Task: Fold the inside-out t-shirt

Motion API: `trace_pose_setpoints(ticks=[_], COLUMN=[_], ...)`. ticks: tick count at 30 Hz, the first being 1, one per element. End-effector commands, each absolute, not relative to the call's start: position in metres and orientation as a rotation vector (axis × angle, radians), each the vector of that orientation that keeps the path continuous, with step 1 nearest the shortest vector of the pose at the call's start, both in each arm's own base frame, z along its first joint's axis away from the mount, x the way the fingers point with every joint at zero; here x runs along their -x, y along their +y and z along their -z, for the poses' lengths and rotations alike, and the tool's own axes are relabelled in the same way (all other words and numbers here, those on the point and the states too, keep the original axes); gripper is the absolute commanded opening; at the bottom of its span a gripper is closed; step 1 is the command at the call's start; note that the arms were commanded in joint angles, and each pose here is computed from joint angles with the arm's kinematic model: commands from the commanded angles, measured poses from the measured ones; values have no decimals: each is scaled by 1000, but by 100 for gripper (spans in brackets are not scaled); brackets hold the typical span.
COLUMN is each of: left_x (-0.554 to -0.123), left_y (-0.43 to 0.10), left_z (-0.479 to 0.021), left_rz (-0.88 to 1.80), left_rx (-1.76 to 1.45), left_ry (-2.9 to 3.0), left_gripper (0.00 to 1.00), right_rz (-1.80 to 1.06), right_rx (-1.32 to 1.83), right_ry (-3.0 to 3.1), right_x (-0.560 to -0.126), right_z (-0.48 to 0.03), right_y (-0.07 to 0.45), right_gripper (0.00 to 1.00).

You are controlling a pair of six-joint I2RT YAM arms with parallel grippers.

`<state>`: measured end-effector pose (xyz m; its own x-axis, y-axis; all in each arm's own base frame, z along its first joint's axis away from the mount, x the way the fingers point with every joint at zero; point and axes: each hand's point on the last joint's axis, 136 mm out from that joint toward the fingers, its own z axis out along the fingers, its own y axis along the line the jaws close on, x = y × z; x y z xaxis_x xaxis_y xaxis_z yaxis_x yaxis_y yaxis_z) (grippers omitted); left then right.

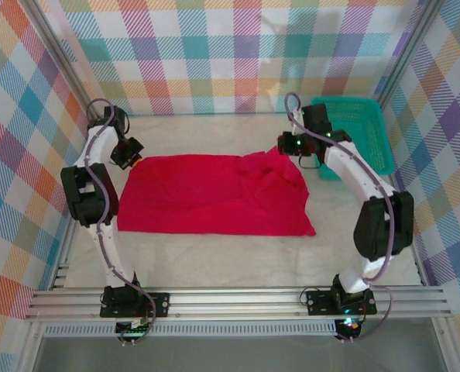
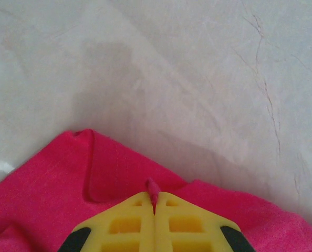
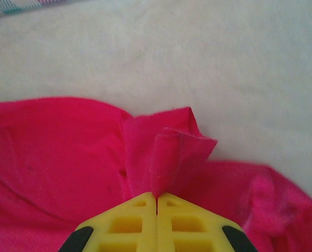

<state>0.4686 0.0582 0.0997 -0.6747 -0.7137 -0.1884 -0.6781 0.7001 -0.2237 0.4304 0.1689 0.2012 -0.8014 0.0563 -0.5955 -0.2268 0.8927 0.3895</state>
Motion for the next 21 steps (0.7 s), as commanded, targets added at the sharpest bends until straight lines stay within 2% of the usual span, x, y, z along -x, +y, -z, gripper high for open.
trace_pose_setpoints(ticks=[1, 7, 12, 21], left_x=[-452, -409, -377, -339], left_y=[62, 67, 86, 112], left_z=[-124, -124, -115, -75], left_rz=[170, 89, -95, -254], left_rx=[1078, 1096, 1130, 1265], left_ry=[2588, 2565, 2552, 2578], left_gripper=[2, 2, 3, 5], right_rz=[-608, -537, -486, -428], right_rx=[120, 88, 32, -100], right_ry=[2379, 2409, 2438, 2545], right_x=[-407, -363, -335, -307], right_z=[-210, -195, -176, -123], right_y=[161, 139, 123, 106], right_gripper=[0, 0, 0, 0])
